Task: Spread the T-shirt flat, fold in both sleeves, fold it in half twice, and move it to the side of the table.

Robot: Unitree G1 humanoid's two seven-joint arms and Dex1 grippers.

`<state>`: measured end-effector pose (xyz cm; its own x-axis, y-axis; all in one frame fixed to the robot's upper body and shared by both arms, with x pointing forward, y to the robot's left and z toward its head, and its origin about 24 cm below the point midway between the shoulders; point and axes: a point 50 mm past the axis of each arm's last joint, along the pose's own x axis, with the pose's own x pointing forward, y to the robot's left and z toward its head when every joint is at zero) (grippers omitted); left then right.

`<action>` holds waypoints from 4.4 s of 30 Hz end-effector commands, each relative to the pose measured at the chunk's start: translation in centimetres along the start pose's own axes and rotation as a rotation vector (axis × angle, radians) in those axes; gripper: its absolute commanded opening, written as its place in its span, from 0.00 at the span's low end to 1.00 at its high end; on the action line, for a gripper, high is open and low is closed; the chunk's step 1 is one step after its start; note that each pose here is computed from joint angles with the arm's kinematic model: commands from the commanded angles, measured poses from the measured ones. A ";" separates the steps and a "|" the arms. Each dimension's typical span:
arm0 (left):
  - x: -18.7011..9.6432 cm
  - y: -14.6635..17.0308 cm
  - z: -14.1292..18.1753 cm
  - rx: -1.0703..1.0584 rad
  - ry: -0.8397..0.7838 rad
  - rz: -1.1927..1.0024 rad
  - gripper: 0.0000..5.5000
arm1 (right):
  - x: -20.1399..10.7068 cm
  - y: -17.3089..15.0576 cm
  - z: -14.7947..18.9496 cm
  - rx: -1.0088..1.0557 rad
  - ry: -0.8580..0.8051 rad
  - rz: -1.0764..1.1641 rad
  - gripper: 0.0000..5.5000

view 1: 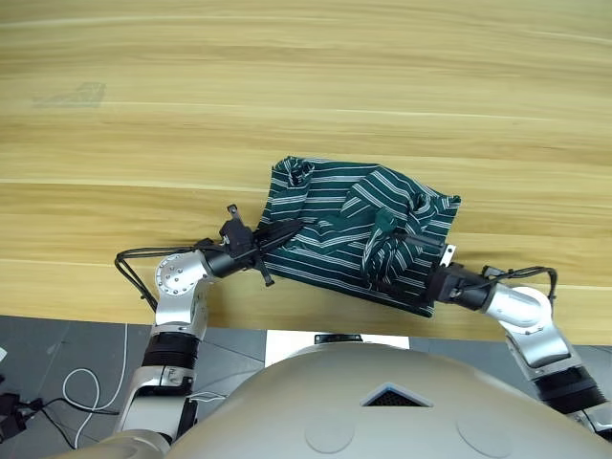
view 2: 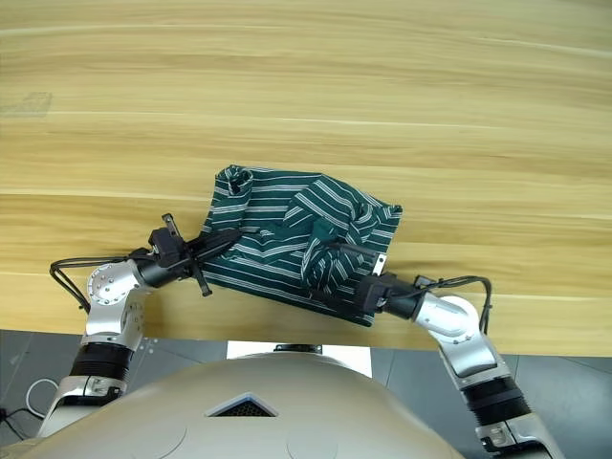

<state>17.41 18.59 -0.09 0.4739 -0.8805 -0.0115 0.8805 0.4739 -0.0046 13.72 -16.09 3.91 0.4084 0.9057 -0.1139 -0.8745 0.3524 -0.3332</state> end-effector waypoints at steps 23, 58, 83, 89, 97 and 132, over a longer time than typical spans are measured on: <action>0.0 0.3 -0.5 -0.004 0.007 0.017 0.01 | 0.1 3.8 0.0 0.440 -0.116 -0.114 0.75; 2.6 -0.2 0.8 0.024 -0.086 -0.028 0.00 | 4.4 5.4 -2.2 0.312 0.274 -0.332 0.46; 3.1 -1.2 -0.8 -0.026 -0.106 0.005 0.00 | 2.1 2.4 -0.1 0.133 0.212 -0.255 0.13; 2.3 -0.6 -0.8 -0.022 -0.113 0.065 0.00 | -0.4 -1.4 -1.6 0.107 0.207 -0.325 0.13; 2.0 -0.7 -1.0 -0.025 -0.108 0.072 0.00 | -0.2 -0.5 -4.6 -0.014 0.337 -0.251 0.26; 1.7 -1.5 -1.5 -0.049 -0.106 0.101 0.00 | -0.2 3.3 -1.5 0.117 0.212 -0.085 0.36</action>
<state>17.00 16.43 -1.64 0.5602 -0.8230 0.0942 0.8284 0.5565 -0.0637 11.65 -15.34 1.75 0.5231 0.8086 -0.2694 -0.8490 0.4667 -0.2478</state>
